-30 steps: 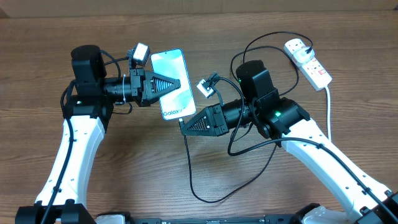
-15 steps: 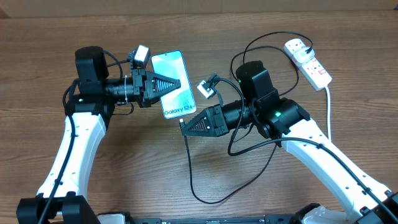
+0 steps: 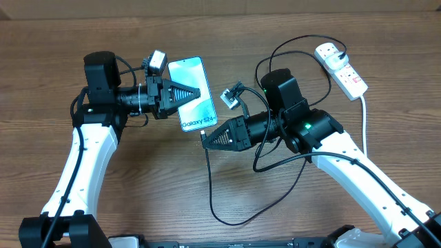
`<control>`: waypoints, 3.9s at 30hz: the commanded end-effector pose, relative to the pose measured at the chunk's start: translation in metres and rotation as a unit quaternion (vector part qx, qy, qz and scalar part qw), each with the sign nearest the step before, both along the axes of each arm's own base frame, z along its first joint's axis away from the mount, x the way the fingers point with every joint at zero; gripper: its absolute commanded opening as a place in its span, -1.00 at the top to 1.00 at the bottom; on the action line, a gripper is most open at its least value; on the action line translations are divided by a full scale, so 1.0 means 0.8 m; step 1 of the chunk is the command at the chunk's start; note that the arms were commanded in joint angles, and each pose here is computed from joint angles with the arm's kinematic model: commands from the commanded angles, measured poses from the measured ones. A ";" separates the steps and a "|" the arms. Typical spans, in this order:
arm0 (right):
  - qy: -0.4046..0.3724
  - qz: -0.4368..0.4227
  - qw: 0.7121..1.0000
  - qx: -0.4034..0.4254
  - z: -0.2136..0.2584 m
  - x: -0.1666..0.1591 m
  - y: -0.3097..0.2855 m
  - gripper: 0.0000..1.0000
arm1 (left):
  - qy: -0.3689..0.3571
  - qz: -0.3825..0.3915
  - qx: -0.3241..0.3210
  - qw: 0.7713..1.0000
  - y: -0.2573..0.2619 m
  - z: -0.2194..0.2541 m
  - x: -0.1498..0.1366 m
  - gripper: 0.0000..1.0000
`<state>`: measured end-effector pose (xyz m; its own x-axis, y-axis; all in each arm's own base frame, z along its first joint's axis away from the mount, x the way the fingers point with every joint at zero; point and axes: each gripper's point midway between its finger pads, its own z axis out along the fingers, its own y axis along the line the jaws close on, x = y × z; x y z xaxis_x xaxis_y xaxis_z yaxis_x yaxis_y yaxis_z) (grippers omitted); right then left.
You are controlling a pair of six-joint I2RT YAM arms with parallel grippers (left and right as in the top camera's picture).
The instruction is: Plug charger to phone and switch on socket
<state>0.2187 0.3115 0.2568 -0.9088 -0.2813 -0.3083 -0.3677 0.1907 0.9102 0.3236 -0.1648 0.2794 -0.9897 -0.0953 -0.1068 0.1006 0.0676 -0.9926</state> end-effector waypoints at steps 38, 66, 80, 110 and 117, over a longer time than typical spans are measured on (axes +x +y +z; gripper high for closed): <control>-0.021 0.007 0.999 0.025 0.019 0.006 0.003 0.93 | -0.028 -0.022 -0.010 0.999 -0.004 0.008 -0.008 0.92; -0.020 0.000 0.999 0.025 0.021 0.010 0.004 0.93 | -0.028 -0.033 -0.018 0.999 -0.004 0.011 -0.012 0.91; -0.020 -0.003 1.000 0.024 0.021 0.011 0.004 0.93 | -0.028 -0.033 -0.018 0.999 -0.004 0.011 -0.013 0.92; 0.012 0.002 0.999 0.046 0.022 0.027 -0.007 0.93 | -0.055 -0.051 -0.029 0.997 -0.004 0.017 -0.020 0.92; -0.003 -0.002 0.999 0.042 0.020 0.027 0.000 0.92 | -0.052 -0.051 -0.029 0.997 -0.004 0.017 -0.020 0.91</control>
